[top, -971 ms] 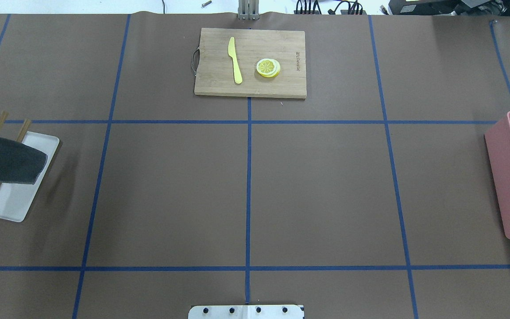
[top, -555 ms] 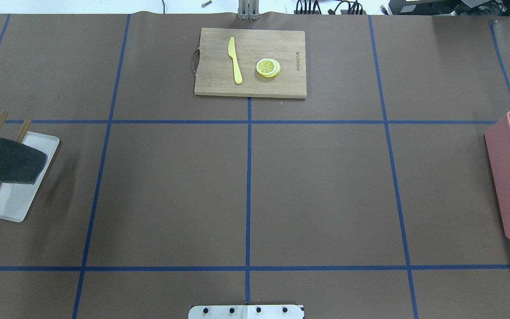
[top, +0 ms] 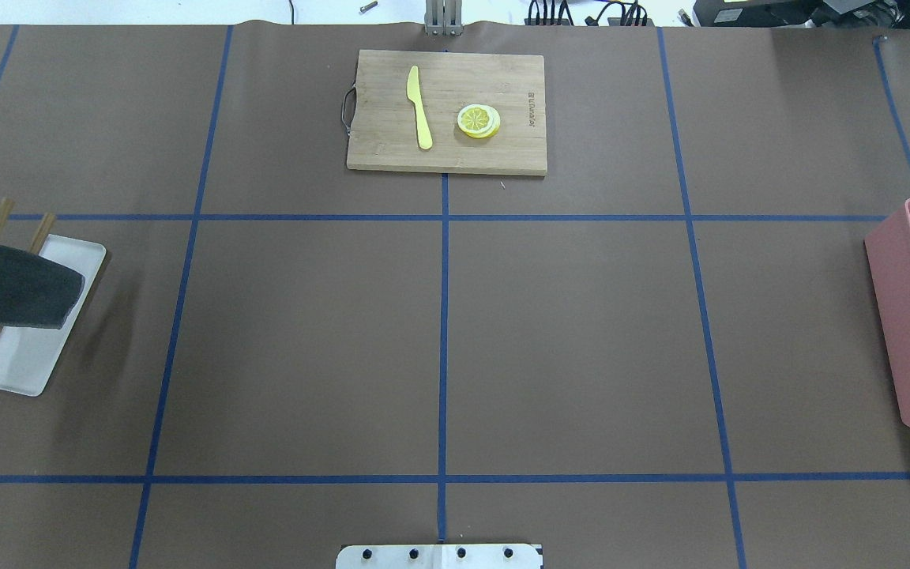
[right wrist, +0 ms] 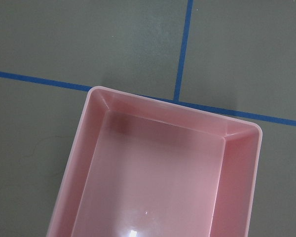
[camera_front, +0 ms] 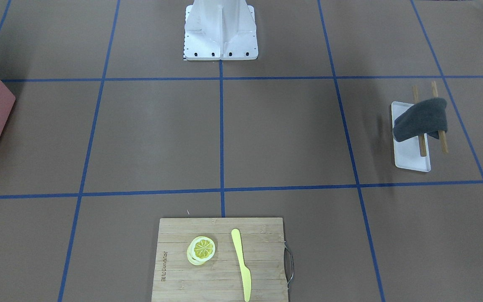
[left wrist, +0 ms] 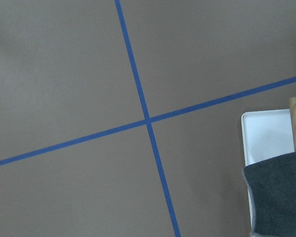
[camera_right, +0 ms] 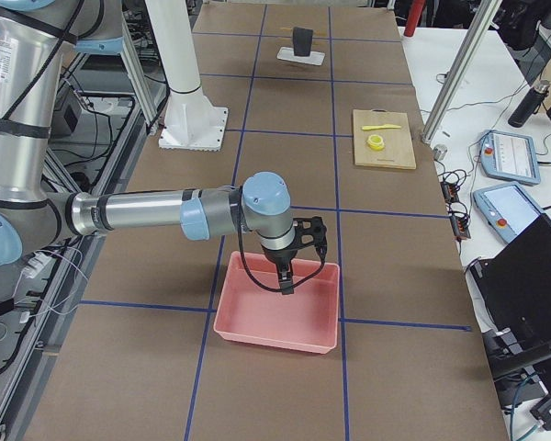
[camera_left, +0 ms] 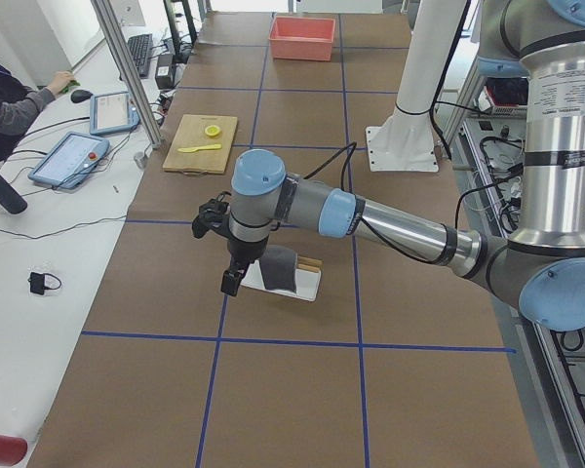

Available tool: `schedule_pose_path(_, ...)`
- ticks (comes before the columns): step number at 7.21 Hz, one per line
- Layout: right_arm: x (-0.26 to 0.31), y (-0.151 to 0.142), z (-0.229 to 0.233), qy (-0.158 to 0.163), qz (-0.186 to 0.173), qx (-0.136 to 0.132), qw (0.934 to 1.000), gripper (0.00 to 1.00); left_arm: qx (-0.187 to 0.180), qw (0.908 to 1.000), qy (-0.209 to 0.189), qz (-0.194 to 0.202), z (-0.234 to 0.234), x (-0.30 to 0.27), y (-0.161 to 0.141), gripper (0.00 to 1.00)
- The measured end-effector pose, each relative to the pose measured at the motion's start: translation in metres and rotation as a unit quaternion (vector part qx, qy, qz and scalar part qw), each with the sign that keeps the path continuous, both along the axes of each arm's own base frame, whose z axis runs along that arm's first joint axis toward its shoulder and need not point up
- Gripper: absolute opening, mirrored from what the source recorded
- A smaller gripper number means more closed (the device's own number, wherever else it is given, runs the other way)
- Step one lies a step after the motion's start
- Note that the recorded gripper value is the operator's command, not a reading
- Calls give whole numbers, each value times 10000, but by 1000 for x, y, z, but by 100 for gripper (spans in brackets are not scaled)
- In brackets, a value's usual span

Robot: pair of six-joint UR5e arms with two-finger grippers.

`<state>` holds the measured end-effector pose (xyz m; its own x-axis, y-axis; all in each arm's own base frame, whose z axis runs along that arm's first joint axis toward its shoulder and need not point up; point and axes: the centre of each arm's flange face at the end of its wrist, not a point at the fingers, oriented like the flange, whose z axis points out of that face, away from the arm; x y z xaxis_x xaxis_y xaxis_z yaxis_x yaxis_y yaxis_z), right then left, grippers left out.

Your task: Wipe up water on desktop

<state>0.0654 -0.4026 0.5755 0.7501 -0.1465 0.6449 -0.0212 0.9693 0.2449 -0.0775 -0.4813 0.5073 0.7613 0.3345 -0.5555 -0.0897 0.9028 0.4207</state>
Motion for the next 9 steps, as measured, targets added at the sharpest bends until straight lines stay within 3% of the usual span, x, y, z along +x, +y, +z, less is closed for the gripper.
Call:
schedule_pose_path(2, 1, 1, 2, 6, 4, 21, 10000, 100, 594, 9982, 18, 21, -5, 0, -12, 99)
schedule_pose_path(3, 1, 0, 0, 6, 8, 73, 10000, 100, 667, 9978, 23, 18, -4, 0, -15, 99)
schedule_pose_path(6, 1, -2, -3, -24, 122, 109, 9999, 100, 309, 9990, 252, -223, 10, 11, -17, 99)
schedule_pose_path(9, 1, -2, -2, -40, 168, 60, 9998, 100, 9, 9968, 787, 165, 20, 67, -9, 98)
